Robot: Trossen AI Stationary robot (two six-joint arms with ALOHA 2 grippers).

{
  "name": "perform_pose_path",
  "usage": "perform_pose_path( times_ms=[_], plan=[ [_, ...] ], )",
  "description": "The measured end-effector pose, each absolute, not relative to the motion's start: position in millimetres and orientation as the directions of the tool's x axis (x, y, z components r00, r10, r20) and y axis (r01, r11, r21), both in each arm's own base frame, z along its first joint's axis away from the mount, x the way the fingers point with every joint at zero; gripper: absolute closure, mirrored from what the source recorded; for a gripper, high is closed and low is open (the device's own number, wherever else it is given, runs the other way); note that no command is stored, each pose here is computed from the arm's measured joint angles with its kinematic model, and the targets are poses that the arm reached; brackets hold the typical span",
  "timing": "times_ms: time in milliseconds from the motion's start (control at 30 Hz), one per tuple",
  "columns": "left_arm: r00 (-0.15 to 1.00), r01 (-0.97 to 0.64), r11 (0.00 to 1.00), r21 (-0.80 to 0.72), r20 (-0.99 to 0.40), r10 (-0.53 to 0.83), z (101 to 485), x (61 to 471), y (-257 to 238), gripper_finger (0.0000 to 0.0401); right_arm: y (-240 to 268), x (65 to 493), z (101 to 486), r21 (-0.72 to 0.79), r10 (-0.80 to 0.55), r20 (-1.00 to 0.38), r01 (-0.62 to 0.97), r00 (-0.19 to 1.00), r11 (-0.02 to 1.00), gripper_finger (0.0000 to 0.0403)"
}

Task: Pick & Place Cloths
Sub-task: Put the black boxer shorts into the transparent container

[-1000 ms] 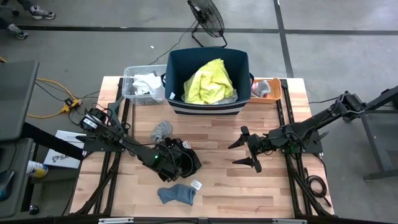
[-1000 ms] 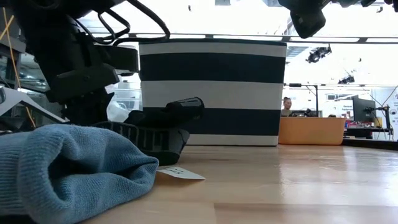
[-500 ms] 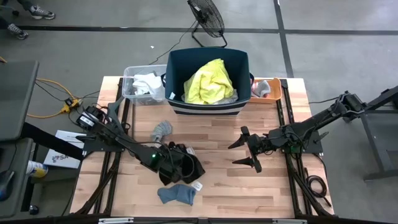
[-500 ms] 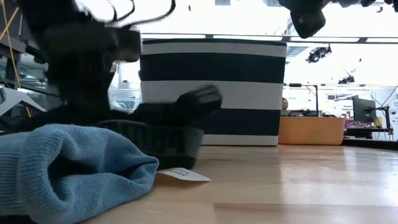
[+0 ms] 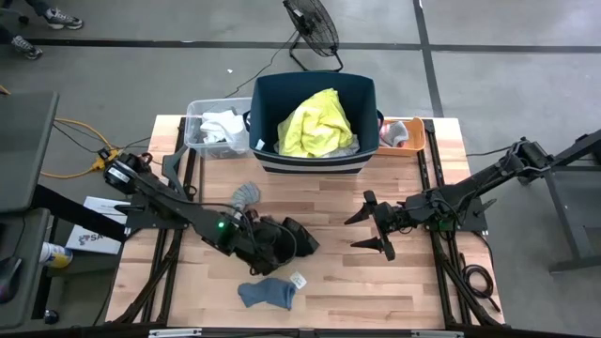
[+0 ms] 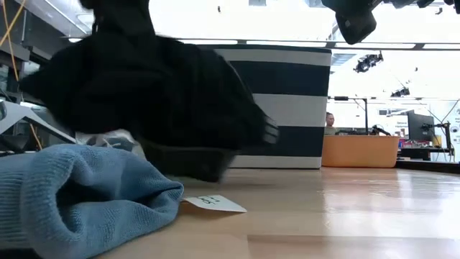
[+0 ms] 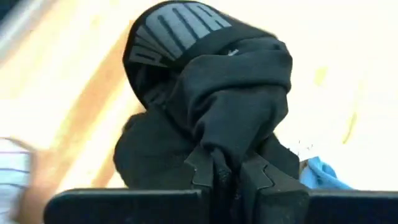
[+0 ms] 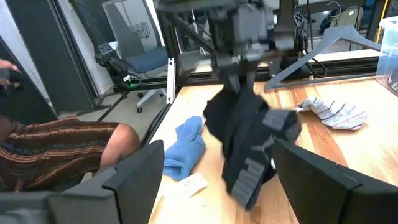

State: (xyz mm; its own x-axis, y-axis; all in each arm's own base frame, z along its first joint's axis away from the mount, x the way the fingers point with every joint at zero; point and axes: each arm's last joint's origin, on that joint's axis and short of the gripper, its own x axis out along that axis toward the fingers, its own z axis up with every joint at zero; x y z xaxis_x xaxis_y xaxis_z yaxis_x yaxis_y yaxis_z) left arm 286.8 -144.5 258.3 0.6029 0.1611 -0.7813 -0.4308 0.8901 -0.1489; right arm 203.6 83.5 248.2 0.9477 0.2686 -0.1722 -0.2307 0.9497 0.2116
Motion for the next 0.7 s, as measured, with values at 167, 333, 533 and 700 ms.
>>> perform_pose_path(
  times_ms=[167,333,533,700],
  plan=[
    [0.571,-0.444,0.896,-0.035,-0.781,0.253,298,276,-146,0.0382,84,204,248,0.211,0.269,-0.173,-0.231,0.948,0.950,0.0111],
    [0.575,-0.474,0.878,0.060,-0.735,0.361,345,259,-149,0.0382,83,204,248,0.210,0.268,-0.179,-0.230,0.947,0.950,0.0111],
    [0.579,-0.537,0.831,0.145,-0.653,0.488,390,232,-144,0.0382,83,203,247,0.210,0.268,-0.179,-0.230,0.946,0.950,0.0111],
    [0.604,-0.556,0.818,0.144,-0.606,0.517,414,223,-134,0.0383,83,204,247,0.210,0.268,-0.179,-0.229,0.947,0.950,0.0111]
  ],
)
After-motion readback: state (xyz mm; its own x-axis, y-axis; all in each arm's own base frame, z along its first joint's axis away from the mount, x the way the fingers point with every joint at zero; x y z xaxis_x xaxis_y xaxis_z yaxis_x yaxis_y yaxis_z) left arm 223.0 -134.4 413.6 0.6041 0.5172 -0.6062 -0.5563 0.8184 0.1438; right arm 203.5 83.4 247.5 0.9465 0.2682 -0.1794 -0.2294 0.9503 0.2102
